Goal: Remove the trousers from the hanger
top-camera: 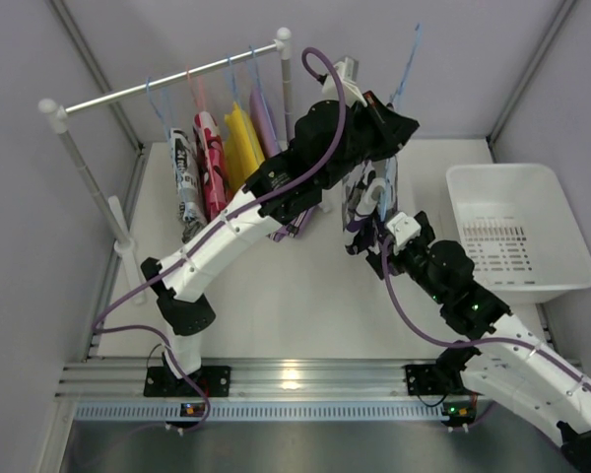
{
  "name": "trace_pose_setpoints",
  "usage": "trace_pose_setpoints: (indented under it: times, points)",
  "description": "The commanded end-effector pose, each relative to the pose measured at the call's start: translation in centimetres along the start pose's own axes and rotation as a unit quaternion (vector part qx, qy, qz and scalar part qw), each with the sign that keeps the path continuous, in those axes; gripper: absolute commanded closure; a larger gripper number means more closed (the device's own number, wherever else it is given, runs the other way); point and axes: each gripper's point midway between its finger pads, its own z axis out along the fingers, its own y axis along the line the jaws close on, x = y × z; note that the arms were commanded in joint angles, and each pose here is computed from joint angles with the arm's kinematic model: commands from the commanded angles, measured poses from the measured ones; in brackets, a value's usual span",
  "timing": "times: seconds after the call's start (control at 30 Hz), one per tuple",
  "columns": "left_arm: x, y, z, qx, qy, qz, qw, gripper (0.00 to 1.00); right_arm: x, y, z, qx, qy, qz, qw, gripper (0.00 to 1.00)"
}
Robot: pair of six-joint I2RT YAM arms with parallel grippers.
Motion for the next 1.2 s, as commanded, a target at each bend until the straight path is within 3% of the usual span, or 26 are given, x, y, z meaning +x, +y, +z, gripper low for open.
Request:
trace_pose_setpoints:
  times: [0.0, 0.47, 0.63, 0.9, 1.17]
  points:
    - [-10.5, -10.6, -6.4, 0.169, -0.121, -0.058, 0.976, 1.00, -3.1, -1.4, 0.1, 0.037, -0.075, -0.019, 0.996, 0.00]
    - [-9.6, -11.8, -7.6, 0.201, -0.074, -0.102, 0.972, 1.00, -3.5, -3.2, 0.5, 0.098, -0.128, -0.036, 0.986, 0.01]
    - [-8.4, -11.5, -7.3, 0.200, -0.049, -0.119, 0.971, 1.00, -6.0, -3.9, 0.4, 0.109, -0.168, 0.008, 0.980, 0.00]
    - [-7.4, -11.1, -6.9, 0.195, -0.030, -0.129, 0.972, 1.00, -10.1, -8.3, -0.7, 0.192, -0.209, 0.037, 0.958, 0.02]
    - [-6.0, -9.9, -6.4, 0.175, -0.009, -0.140, 0.974, 1.00, -13.9, -9.7, -1.7, 0.200, -0.248, 0.049, 0.947, 0.03]
